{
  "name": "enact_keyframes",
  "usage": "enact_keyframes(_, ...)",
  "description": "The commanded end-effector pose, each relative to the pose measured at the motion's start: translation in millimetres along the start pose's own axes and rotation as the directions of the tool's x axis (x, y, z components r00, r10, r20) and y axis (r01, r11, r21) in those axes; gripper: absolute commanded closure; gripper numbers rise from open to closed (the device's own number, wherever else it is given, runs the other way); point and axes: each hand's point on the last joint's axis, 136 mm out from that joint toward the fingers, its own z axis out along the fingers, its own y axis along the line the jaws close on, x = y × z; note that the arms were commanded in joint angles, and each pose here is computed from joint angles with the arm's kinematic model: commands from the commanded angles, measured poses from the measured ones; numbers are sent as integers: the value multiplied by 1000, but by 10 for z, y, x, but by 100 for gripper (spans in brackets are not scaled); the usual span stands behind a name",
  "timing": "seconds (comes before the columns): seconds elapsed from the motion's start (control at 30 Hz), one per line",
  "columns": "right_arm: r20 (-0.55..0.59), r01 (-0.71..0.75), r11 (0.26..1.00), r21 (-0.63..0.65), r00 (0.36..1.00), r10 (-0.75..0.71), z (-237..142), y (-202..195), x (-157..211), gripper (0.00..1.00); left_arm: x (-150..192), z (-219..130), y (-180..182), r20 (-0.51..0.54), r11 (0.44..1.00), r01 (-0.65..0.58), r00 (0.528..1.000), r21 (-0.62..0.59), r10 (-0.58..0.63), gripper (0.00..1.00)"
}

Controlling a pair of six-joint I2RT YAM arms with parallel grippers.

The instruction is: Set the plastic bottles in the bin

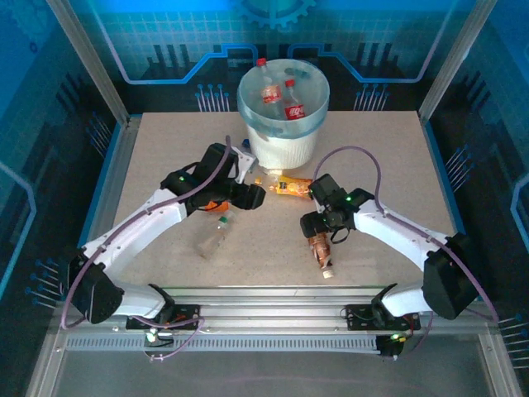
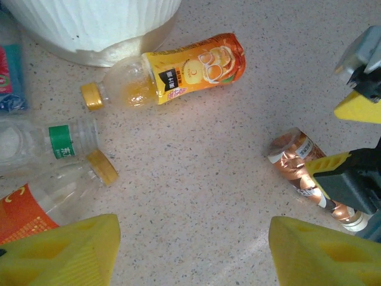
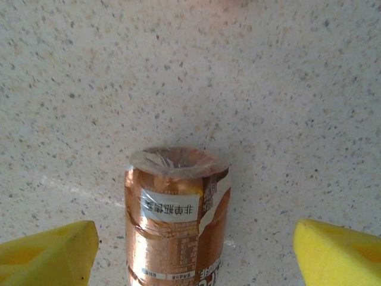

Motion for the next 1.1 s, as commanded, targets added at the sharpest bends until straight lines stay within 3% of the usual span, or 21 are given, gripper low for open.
enact_keyframes(0.0, -44, -22, 1000, -19, 999, 21, 167, 24, 93, 14, -161, -41, -137, 35, 999, 2, 999, 44, -3, 32)
enact_keyframes(0.27, -119, -11, 999, -39, 993, 6, 467, 100, 174, 21, -178, -74, -159, 40, 999, -4, 999, 43, 2, 32)
enact_keyframes(0.4, -125, -9, 999, -51, 992, 3, 496, 131, 160, 40, -191, -114, -162, 51, 999, -7, 999, 42, 5, 32)
enact_keyframes(0.57, -84, 5, 998, -55, 996, -10, 269, 144, 66, 49, -265, -197, -152, 88, 999, -27, 996, 27, 24, 32)
enact_keyframes(0.73, 31, 54, 994, -90, 998, -51, -326, 275, -205, 49, -494, -413, -197, 168, 998, -54, 985, 19, 50, 32)
enact_keyframes(0.87, 233, 122, 983, -141, 969, -87, -1055, 452, -650, 49, -820, -725, -256, 283, 996, -92, 955, -4, 89, 30)
enact_keyframes(0.97, 431, 173, 975, -139, 897, -98, -1678, 540, -1129, 50, -1138, -985, -294, 389, 994, -109, 914, -30, 112, 29)
enact_keyframes(1.07, 627, 199, 977, -83, 772, -104, -2257, 546, -1657, 50, -1480, -1229, -322, 487, 989, -127, 861, -73, 146, 28)
